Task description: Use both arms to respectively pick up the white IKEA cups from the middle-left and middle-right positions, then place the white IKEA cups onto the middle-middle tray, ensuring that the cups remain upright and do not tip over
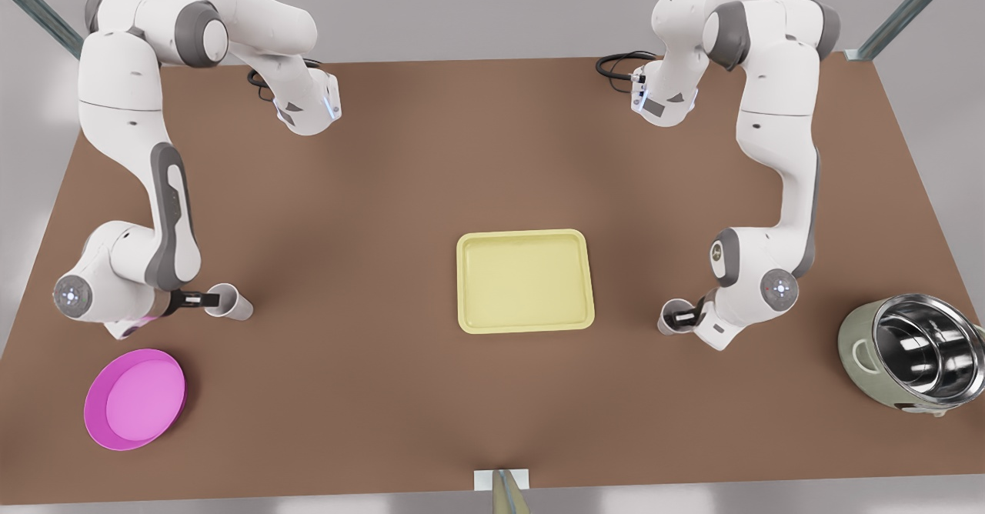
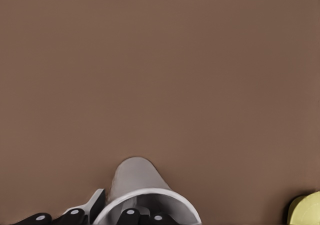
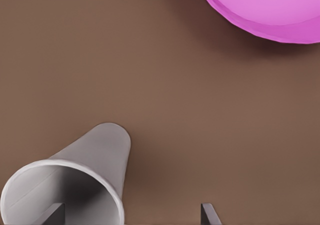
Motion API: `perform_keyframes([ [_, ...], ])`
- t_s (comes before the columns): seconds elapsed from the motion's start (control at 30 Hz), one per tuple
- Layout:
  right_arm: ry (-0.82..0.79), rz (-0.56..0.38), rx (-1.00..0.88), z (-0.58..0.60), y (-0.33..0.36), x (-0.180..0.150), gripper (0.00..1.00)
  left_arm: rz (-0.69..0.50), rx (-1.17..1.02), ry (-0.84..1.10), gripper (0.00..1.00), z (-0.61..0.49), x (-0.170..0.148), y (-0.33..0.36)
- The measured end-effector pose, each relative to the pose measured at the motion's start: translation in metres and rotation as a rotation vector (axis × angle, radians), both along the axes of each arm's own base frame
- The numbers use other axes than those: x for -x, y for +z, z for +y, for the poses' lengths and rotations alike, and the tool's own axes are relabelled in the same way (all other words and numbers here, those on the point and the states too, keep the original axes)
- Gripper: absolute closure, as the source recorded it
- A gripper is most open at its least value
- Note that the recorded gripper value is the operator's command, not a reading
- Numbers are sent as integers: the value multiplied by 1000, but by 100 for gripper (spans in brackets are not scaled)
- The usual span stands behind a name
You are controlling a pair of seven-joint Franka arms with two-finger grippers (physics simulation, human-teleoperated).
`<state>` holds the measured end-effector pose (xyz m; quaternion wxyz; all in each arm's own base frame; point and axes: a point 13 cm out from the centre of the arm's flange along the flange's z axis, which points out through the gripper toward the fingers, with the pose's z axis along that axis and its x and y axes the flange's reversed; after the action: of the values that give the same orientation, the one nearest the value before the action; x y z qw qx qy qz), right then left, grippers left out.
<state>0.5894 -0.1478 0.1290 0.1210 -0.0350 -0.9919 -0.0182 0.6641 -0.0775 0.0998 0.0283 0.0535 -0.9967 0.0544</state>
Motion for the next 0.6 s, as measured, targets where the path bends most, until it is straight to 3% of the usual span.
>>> perform_keyframes([
  [0.17, 3, -21, 3, -3, -11, 3, 0, -18, 34, 13, 79, -14, -4, 12],
  [0.3, 7, -32, 4, -3, -19, -1, 0, -26, 49, 5, 79, -32, -5, 22],
  [0.37, 10, -39, 4, -2, -23, -4, 0, -46, 75, -53, 79, -93, -8, 46],
  [0.47, 3, -44, -6, 1, -31, -7, 0, -30, 118, -132, 79, -176, 17, 80],
  [0.5, 1, -46, -8, 1, -32, -7, 6, -15, 117, -163, 79, -198, 30, 87],
  [0.53, 0, -49, -12, 2, -32, -8, 32, -3, 117, -188, 79, -218, 42, 90],
  [0.6, 0, -56, -20, 3, -32, -10, 61, 3, 121, -206, 79, -246, 59, 89],
])
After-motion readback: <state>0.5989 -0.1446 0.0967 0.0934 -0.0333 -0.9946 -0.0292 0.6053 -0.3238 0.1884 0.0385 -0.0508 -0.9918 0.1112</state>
